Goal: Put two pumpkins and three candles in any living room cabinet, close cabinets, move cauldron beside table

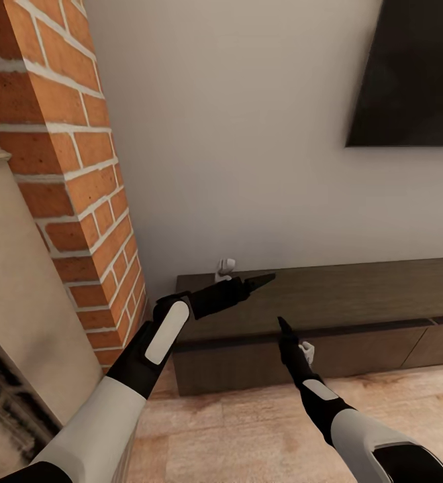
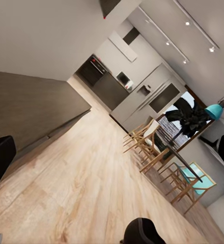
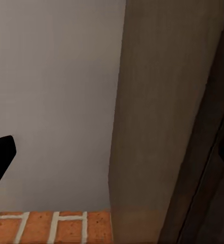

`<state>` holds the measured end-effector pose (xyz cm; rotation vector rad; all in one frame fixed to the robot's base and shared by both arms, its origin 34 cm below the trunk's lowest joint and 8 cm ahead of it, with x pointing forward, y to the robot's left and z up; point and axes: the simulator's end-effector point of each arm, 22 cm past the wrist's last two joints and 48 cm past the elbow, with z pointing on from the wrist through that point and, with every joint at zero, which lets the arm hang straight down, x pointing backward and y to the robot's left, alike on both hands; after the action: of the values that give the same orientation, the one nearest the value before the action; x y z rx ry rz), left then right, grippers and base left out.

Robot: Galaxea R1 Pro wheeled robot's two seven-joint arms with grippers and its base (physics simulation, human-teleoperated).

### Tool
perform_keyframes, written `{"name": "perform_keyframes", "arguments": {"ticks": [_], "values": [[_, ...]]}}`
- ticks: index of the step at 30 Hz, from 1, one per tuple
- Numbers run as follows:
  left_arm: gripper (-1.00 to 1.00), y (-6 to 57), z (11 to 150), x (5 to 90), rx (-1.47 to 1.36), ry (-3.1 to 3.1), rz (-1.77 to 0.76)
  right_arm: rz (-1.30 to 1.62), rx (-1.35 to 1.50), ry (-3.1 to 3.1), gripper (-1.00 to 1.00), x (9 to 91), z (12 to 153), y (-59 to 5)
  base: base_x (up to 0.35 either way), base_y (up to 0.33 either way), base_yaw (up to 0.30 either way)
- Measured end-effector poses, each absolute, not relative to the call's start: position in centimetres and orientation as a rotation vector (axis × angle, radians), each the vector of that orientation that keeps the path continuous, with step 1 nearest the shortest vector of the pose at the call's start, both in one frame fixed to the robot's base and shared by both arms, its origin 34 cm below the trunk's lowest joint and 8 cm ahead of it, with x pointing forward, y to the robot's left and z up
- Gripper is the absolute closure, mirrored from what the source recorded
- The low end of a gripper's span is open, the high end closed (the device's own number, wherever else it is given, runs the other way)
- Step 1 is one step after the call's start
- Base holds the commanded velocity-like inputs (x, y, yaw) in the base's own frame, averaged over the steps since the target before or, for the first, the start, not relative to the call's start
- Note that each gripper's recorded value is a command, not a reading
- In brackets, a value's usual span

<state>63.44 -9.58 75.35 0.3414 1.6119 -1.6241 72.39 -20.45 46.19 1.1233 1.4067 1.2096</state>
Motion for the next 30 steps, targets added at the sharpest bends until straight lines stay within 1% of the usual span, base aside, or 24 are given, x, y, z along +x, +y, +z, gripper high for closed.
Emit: {"name": "perform_keyframes", "arguments": {"ticks": [30], "values": [[-1.0,-9.6,69.3,65.7,0.256,1.684,-1.675,1.171,1.197,1.467,-1.0,71.1,39.1,-20.6,0.0,0.0,0.0]]}}
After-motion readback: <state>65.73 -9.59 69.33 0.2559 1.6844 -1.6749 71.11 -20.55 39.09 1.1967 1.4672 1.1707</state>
